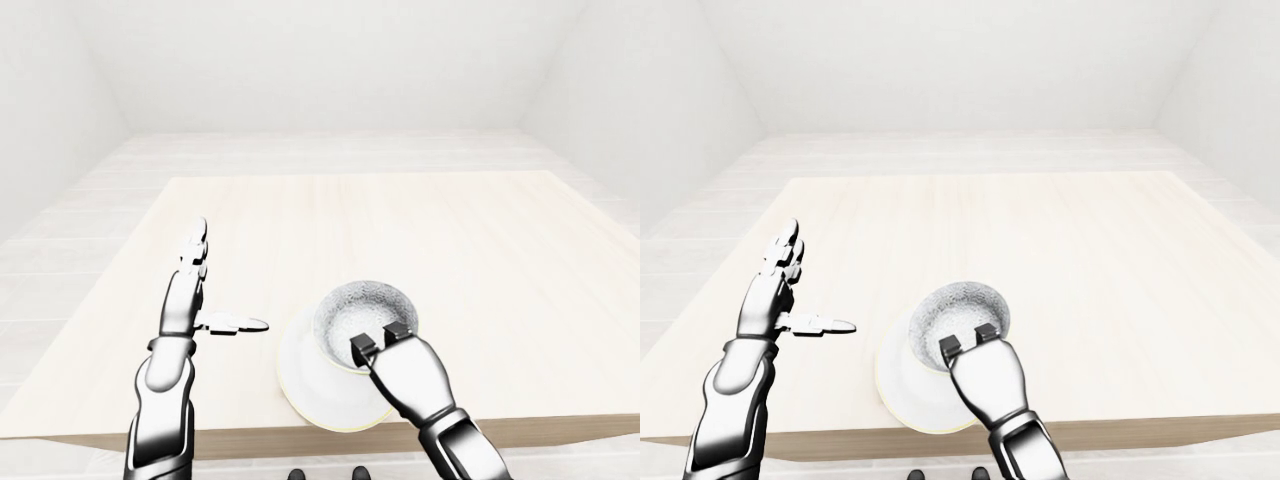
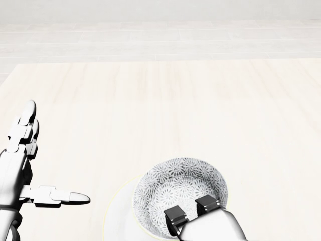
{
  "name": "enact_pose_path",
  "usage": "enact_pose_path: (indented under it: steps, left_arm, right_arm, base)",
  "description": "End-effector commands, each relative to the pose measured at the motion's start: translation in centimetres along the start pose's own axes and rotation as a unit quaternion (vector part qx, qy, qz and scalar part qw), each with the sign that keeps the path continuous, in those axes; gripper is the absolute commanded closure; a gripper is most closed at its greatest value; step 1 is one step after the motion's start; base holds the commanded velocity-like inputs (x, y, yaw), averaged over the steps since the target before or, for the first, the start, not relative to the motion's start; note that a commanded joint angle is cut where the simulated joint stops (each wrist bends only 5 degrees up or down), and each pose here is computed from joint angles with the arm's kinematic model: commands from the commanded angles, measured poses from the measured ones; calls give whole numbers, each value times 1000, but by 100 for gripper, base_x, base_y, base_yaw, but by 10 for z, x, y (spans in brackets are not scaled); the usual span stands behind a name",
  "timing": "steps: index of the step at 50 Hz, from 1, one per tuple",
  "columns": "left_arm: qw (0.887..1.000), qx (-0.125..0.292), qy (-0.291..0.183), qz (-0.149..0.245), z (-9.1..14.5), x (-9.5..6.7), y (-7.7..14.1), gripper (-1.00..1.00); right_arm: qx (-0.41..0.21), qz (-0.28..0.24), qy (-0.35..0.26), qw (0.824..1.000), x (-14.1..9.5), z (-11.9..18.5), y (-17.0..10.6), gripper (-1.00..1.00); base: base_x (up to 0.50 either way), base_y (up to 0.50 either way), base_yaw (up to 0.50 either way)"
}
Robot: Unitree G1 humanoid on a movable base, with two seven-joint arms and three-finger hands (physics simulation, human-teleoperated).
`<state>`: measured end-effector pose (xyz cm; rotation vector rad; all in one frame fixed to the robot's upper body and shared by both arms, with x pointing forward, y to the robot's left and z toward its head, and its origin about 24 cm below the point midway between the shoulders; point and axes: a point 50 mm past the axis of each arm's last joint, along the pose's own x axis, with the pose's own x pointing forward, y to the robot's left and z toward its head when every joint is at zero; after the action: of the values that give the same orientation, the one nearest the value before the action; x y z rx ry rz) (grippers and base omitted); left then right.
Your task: Put the bowl on the plate.
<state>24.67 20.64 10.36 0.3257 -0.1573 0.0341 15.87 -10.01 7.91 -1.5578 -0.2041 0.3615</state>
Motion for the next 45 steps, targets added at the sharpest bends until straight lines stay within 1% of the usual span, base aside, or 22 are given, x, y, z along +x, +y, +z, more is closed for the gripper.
enact_pose_path:
  steps: [1,7,11,17,26,29,45]
  left_arm:
    - [1000,3,-2,-1,1,1,1,-100]
    - [1000,2,-1,-1,0,2,1,-100]
    - [1000,0,2,-2,-1,2,0,-100]
    - [1000,-1,6,-1,-3,1,0,-100]
    - [1000,-3,11,-2,-5,0,-1,-100]
    - [1000,-3,9,-1,-4,0,0,-100]
    - [1000,-1,8,0,-3,-4,2,-100]
  right_arm:
    - [20,-2,-50,999,-3,17,-2,61]
    - [20,-3,-72,997,-6,25,-6,61]
    - [21,0,-83,996,-11,29,-4,62]
    - [16,-1,-92,996,-13,32,-5,62]
    - [11,9,-127,992,-18,49,9,61]
    - [13,10,-136,991,-16,50,7,61]
    - [19,5,-140,990,-3,47,4,61]
  base:
    - [0,0,0]
    - [0,0,0]
    - [0,0,0]
    - [0,0,0]
    - [0,0,0]
    - [0,0,0]
    - [0,0,0]
